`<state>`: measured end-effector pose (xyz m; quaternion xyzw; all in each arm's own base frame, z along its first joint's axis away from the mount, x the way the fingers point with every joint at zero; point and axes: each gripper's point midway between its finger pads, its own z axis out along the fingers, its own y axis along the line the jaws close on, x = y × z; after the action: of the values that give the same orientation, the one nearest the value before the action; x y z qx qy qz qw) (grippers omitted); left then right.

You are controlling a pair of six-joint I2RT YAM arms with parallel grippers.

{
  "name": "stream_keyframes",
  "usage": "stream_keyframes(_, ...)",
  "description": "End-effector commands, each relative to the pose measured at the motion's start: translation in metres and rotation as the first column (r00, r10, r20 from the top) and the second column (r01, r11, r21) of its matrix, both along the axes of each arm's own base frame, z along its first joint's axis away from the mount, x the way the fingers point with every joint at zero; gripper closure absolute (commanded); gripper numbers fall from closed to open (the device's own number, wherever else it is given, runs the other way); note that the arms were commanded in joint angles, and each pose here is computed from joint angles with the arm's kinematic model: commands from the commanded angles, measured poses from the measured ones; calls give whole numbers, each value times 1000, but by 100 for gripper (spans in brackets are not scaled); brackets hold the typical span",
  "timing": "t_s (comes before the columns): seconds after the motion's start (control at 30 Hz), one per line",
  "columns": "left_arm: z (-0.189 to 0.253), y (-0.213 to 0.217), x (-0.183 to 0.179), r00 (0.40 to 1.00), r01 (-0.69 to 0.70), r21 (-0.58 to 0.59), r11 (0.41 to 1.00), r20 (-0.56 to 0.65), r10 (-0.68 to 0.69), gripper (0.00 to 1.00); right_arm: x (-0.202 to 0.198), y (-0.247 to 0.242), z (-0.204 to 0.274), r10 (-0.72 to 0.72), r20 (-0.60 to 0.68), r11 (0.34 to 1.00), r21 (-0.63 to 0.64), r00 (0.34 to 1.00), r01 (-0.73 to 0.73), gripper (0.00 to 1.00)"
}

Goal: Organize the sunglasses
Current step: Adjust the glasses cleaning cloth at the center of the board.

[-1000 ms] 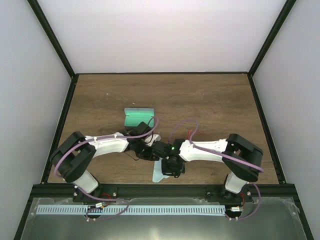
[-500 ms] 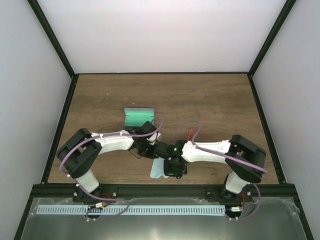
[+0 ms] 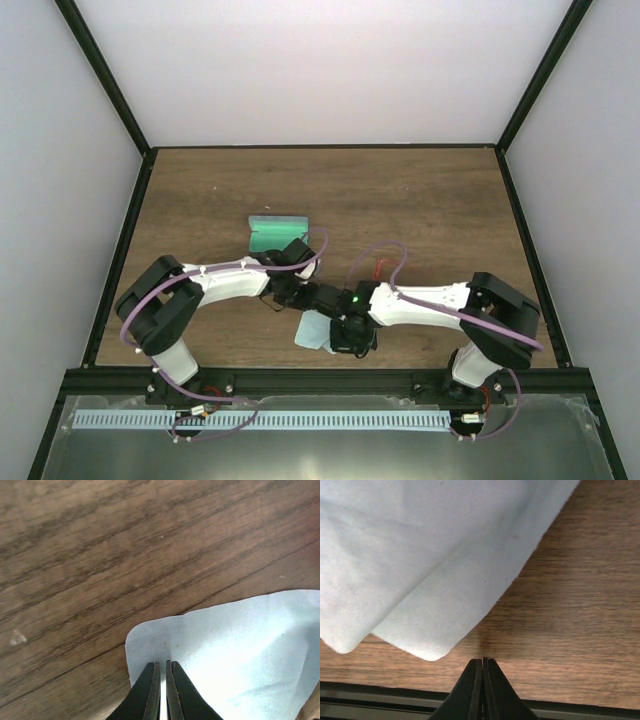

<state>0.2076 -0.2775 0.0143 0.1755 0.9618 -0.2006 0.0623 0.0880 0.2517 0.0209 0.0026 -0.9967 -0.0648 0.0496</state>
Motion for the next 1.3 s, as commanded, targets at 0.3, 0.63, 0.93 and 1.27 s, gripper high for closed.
stream_keyframes(0.3, -23, 39, 2, 1000, -17, 190, 982, 14, 15, 96, 35, 62, 19, 76, 94, 995, 56, 993, -82, 97)
stream_keyframes(0.63, -24, 40, 5, 1000, -16, 200, 980, 26, 11, 96, 18, 34, 1, 40, 47, 999, 26, 998, -41, 97)
stream_keyframes(0.93, -22, 41, 8, 999, -23, 205, 978, 34, 16, 96, 5, 8, -12, 15, 19, 1000, -9, 1000, -15, 96)
stream_keyframes(1.27, 11, 31, 14, 997, -28, 146, 989, 76, 17, 96, 11, -26, -10, -63, 29, 997, -43, 998, 64, 96)
